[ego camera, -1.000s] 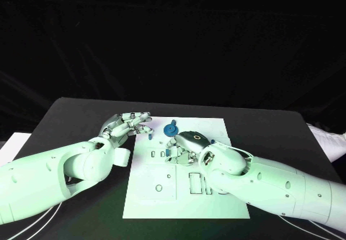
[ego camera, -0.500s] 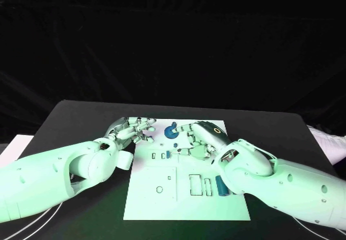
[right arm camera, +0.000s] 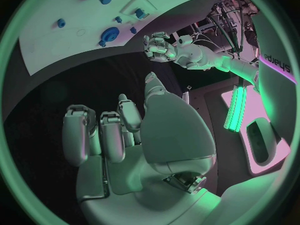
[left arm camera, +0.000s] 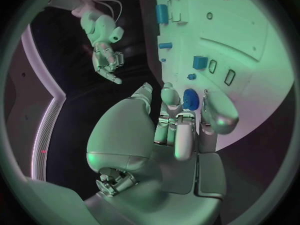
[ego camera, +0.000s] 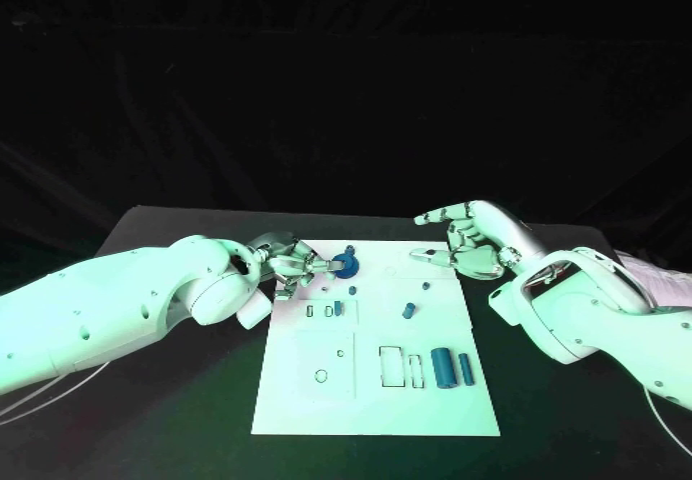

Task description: Assemble the parts on the task board

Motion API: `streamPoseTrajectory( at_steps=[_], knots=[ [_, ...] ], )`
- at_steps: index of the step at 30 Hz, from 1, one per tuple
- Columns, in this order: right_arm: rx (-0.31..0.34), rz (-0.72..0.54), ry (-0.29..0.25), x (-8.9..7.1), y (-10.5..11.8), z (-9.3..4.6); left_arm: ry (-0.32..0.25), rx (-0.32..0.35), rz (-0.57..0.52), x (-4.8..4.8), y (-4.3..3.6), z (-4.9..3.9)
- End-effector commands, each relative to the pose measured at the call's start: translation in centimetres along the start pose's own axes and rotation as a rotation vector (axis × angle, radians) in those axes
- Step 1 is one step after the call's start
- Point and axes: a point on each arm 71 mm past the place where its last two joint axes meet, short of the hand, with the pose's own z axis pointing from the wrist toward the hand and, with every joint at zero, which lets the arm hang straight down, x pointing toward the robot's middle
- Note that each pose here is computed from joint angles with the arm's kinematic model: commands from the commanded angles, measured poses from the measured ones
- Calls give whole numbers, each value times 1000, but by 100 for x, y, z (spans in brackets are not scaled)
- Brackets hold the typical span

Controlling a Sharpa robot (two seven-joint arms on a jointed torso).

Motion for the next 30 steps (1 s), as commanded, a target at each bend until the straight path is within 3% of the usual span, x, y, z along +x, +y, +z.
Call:
streamPoseTrajectory(
  at_steps=[1,5,13,30],
  knots=[
    [53,83,25,-18,-79,-8,18,-230,313,-46,65,34],
    [86,79,27,-67,-165,-19,-11,-265,411,-87,-45,114],
    [115,75,34,-82,-230,-18,13,-289,498,-23,-189,263],
    [131,63,56,-64,-259,-7,126,-344,624,144,-248,440]
  ],
)
